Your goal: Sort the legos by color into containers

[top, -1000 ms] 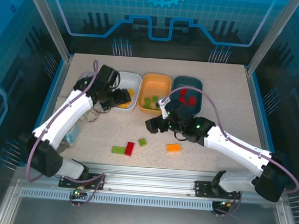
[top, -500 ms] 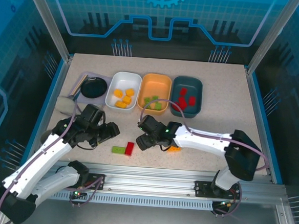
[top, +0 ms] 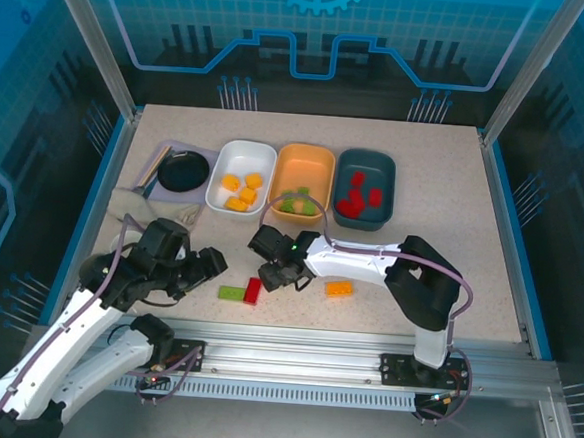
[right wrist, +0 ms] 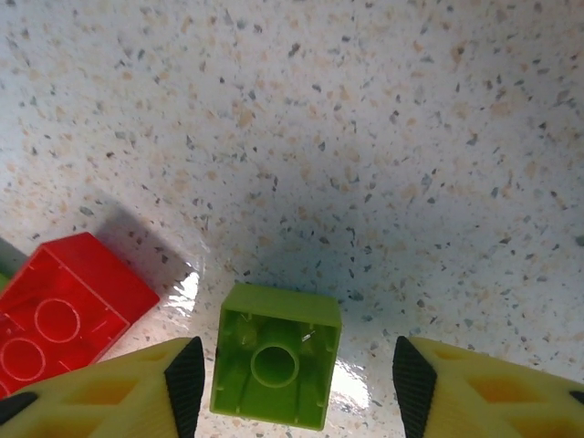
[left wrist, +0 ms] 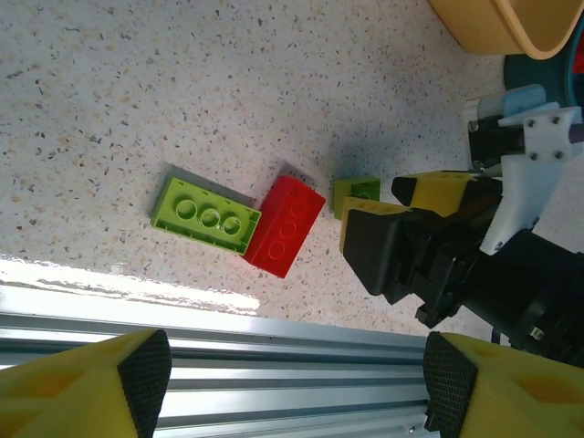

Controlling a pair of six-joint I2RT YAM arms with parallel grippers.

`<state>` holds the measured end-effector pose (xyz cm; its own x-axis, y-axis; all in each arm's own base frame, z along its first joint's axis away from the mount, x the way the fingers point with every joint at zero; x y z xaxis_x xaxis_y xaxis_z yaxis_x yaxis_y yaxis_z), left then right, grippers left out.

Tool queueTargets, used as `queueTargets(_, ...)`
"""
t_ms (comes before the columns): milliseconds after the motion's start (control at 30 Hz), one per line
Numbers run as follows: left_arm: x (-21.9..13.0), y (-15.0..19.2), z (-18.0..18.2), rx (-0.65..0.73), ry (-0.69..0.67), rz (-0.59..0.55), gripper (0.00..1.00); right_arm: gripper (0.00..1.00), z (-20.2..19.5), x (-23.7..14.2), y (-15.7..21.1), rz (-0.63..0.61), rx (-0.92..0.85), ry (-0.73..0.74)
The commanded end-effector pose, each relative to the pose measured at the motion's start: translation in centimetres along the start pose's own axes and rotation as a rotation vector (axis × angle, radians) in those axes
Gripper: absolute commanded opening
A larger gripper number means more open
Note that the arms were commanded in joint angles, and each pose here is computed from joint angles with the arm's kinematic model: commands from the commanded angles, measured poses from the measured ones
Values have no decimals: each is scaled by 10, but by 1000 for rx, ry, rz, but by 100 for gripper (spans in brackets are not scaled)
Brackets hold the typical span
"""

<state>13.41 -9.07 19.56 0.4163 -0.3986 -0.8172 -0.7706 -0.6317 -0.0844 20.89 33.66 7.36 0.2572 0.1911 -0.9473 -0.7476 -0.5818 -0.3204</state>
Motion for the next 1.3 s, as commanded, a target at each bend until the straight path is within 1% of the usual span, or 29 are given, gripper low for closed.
queueTargets(0,0,9,7,-20,-19,44,77,57,2,7,8,50,3,7)
queueTargets(300,-1,9,6,-19,-10,43,77,45,0,16,7,67,1,39)
queueTargets(400,-1,9,3,-12,5,45,76,38,-2,11,4,52,-6,52)
queueTargets(467,-1,8,-1,-7,29,44,76,35,-5,1,-1,22,-15,66)
queueTargets(600,-9,0,-25,15,112,14,76,33,-20,-34,-25,-66,2,86)
queueTargets(733,-15,-16,-57,36,161,-32,78,33,-52,-69,-61,-163,76,82)
queueTargets(833,-14,-30,-85,52,184,-52,81,33,-80,-80,-92,-213,138,67)
queueTargets(933,-9,-50,-110,46,198,-55,82,33,-107,-76,-120,-228,188,55)
queueTargets(1033,-3,-74,-127,5,248,-61,82,33,-135,-66,-147,-241,231,61)
queueTargets(1167,5,-104,-138,-18,253,-69,83,33,-163,-43,-175,-238,296,40)
queueTargets(1267,10,-117,-146,-9,243,-74,83,33,-177,-23,-190,-224,319,32)
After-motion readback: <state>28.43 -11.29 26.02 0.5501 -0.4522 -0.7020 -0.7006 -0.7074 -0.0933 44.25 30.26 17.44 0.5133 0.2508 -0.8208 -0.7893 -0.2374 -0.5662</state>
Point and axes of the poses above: each hand's point on the last joint's axis, 136 mm out from that joint toward the fingers, its own x axis out along the fingers, its own z axis along the line the jaws close on, y = z × x, the point moved 4 cm from there along -x, back along the fingers, and after that the axes turned 7 degrees about -x, right-handed, at the moved point
